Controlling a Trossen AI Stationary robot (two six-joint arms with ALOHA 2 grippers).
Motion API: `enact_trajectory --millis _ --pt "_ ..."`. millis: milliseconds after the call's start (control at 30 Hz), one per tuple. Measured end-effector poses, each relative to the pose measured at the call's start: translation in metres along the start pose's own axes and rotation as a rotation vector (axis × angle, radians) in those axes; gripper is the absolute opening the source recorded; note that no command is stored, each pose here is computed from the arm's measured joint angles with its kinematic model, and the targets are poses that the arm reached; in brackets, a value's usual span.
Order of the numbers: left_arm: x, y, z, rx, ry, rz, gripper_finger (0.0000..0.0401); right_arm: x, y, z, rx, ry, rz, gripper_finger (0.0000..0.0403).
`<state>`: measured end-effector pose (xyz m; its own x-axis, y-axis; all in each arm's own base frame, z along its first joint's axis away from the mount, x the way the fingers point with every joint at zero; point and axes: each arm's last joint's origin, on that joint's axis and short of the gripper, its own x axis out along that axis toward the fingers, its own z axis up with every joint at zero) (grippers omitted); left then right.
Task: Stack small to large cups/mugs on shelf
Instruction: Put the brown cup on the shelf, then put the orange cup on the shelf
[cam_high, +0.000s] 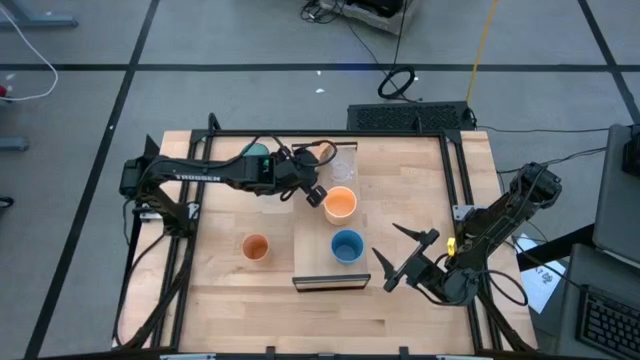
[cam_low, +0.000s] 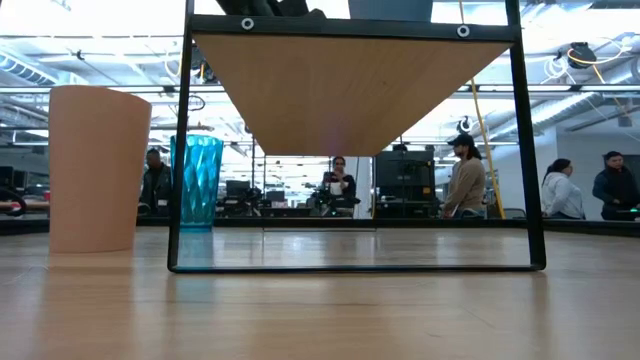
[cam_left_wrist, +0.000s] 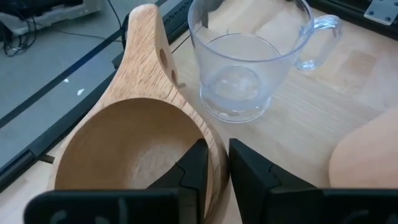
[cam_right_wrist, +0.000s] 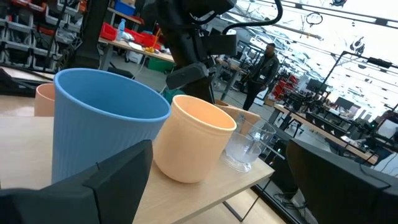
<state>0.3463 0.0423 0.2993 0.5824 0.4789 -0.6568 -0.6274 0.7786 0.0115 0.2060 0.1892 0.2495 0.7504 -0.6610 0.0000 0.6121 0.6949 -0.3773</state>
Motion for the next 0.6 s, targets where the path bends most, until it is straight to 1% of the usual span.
enact_trajectory --millis 267,600 --pt "0.0007 0.0012 0.0015 0.008 -0.010 0.003 0.0067 0.0000 0.0000 0.0001 0.001 0.000 0.000 0.0364" --pt "0.0004 -0.0013 0.0079 0.007 -0.071 -0.020 0.0068 0.0000 -0.0001 0.0001 0.002 0.000 0.000 0.0364"
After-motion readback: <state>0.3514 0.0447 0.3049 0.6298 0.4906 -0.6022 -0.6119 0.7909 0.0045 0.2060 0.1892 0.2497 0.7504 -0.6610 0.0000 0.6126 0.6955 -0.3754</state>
